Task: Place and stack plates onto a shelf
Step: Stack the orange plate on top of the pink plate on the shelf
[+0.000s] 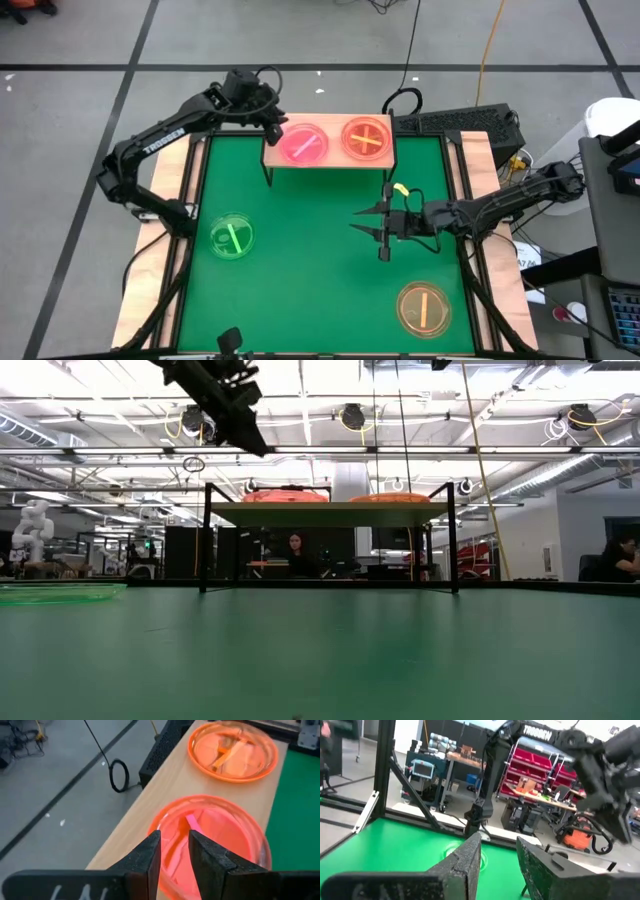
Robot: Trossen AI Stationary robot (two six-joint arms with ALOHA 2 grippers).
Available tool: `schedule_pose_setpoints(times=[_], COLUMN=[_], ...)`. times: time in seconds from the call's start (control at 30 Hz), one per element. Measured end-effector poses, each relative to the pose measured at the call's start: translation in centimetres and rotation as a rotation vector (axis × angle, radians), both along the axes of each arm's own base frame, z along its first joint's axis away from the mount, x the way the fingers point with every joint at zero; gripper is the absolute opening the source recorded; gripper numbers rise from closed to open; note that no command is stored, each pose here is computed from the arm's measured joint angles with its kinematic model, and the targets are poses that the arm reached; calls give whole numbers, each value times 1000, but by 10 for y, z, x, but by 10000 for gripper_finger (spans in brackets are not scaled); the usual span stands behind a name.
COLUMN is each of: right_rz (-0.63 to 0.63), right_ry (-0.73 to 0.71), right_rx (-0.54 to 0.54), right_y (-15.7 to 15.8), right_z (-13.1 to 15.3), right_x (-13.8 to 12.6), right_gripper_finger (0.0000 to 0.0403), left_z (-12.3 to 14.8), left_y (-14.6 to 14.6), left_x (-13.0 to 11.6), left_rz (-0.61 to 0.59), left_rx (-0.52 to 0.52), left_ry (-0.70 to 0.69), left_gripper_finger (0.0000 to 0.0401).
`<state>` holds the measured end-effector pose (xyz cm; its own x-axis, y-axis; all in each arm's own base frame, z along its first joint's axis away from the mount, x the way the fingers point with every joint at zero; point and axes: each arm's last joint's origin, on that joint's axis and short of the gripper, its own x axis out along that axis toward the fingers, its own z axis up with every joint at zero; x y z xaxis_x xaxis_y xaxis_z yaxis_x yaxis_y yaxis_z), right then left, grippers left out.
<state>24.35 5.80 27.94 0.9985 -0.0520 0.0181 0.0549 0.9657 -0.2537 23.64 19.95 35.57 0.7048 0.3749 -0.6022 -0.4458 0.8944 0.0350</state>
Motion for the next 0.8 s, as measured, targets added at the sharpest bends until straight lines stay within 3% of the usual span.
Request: schedule_pose_setpoints(times=[0.1, 0.27, 0.4, 0.63, 0.7, 0.8], right_rz=[-53, -312, -328, -245, -123, 50], right_ry=[35, 166, 234, 326, 408, 574], right_rx=[3, 31, 62, 64, 160, 401], right_y=[-2, -10, -11, -1, 1, 2], right_z=[-4, -19, -23, 0, 0, -4], right_x=[0, -3, -4, -2, -3, -6], right_gripper_finger=[110, 110, 110, 110, 110, 110], left_z=[11, 18, 7, -32, -47, -75], left_y=[-14, -48, -76, -127, -139, -156], left_x=[-13, -40, -63, -89, -91, -92], left_rz=[-25, -73, -60, -139, -192, -245], left_rx=[17, 33, 66, 83, 71, 49], left_ry=[15, 23, -111, -450, -512, -564], left_gripper_finger=[106, 106, 106, 106, 106, 106])
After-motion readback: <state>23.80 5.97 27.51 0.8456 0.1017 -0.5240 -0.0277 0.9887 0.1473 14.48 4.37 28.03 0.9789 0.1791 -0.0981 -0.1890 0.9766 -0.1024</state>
